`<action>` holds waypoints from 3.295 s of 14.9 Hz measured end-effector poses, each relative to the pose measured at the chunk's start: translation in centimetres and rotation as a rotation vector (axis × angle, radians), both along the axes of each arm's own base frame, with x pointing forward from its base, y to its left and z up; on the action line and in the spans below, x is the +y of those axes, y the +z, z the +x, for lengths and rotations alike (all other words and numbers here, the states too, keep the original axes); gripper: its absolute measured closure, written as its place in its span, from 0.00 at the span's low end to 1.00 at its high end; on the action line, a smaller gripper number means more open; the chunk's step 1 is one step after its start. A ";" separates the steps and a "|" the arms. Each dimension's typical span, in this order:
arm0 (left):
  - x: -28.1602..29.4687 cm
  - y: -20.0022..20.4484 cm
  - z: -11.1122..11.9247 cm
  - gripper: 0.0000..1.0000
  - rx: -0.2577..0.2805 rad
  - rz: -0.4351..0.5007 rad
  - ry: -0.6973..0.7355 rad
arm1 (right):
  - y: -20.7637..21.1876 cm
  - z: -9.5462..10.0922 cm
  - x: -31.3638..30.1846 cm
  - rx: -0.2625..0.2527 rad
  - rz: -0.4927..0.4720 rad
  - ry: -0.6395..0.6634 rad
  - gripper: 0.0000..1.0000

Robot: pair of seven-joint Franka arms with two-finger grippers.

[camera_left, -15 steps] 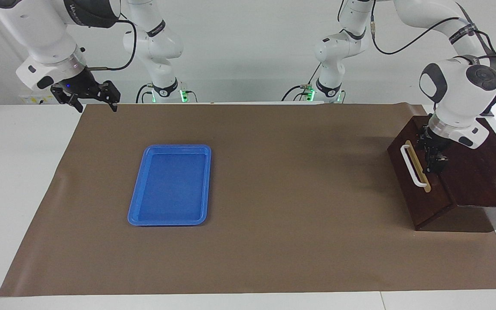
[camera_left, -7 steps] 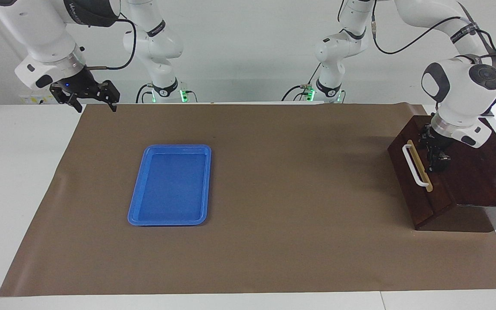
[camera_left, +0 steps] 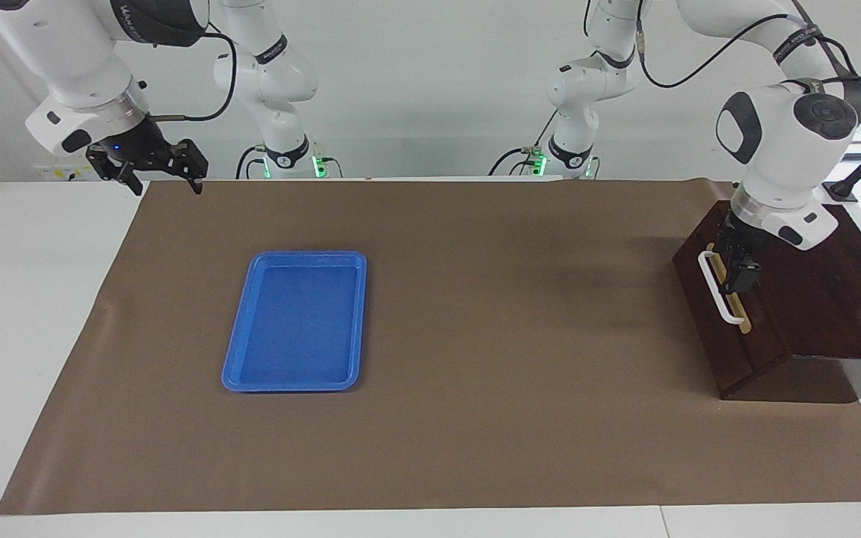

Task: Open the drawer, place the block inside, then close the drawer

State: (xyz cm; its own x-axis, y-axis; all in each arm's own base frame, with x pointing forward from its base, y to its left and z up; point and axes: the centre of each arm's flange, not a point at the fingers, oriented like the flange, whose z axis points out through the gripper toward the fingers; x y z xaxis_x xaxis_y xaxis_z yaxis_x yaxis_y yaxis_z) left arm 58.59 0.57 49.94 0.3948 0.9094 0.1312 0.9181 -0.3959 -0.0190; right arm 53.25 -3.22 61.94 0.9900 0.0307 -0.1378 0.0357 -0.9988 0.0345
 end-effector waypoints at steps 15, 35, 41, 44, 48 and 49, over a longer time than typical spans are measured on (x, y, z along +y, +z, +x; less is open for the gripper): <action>-1.9 4.1 -1.4 0.00 0.076 -0.101 -0.767 | 0.0 0.0 0.0 0.000 0.000 0.000 0.00; -3.1 8.0 -5.3 0.00 0.180 -0.113 -1.099 | 0.0 0.0 -0.2 0.000 0.000 -0.004 0.00; -3.1 8.4 -4.7 0.00 0.133 -0.086 -1.102 | 0.0 0.0 -0.2 -0.003 0.000 -0.003 0.00; -3.2 8.5 -4.7 0.00 0.125 -0.088 -1.107 | -0.1 0.0 -0.2 -0.001 0.000 -0.003 0.00; -1.9 8.6 -4.7 0.00 0.119 -0.094 -1.090 | -0.2 0.0 -0.1 0.000 0.000 -0.002 0.00; -2.2 8.6 -4.7 0.00 0.120 -0.094 -1.095 | -0.2 0.0 -0.1 0.000 0.000 -0.002 0.00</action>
State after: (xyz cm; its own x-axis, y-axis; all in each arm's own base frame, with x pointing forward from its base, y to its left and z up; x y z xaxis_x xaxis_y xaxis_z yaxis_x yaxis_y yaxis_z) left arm 53.89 -1.61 58.52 0.9978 0.0650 -0.0132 0.0649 -0.9978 -0.0114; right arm 53.28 -3.36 61.77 0.9900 0.0284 -0.1379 0.0335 -0.9988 0.0345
